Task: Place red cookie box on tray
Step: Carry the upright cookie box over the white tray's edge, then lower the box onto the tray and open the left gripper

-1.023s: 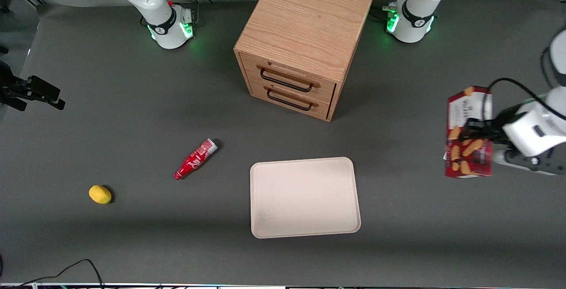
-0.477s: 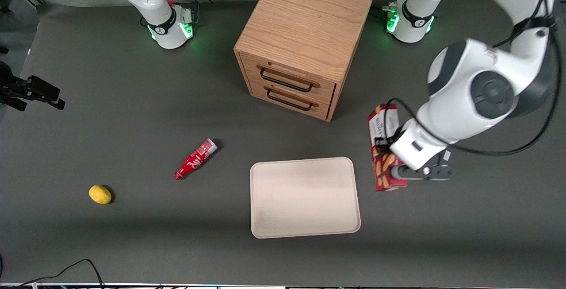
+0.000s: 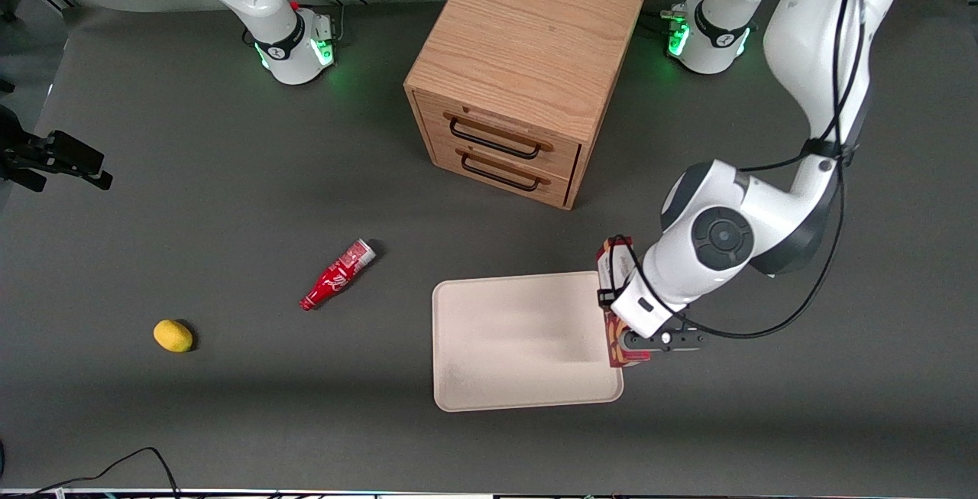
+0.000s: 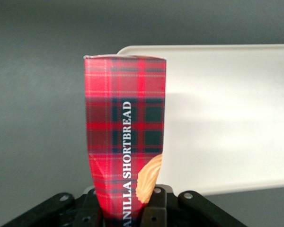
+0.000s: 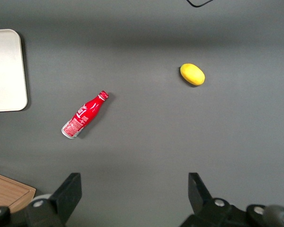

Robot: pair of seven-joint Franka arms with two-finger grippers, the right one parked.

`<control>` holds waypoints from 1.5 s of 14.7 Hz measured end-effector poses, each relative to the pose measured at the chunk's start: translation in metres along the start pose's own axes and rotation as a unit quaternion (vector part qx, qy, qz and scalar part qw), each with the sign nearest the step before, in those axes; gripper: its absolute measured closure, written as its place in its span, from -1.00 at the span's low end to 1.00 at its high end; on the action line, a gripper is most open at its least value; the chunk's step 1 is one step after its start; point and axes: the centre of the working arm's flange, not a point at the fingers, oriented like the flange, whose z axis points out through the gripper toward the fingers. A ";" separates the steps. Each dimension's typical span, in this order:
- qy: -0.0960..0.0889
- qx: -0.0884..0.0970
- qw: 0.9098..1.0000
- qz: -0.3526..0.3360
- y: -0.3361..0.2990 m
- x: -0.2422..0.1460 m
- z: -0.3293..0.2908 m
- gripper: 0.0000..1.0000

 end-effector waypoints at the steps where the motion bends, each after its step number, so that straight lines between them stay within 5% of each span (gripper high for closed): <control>1: 0.008 0.000 1.000 0.001 0.002 0.000 0.017 0.44; 5: 0.017 0.019 1.000 0.011 0.010 -0.007 0.063 0.44; 15: 0.020 0.029 0.999 0.000 0.011 -0.012 0.086 0.36; 22: 0.020 0.036 0.999 -0.021 0.013 -0.008 0.068 -0.98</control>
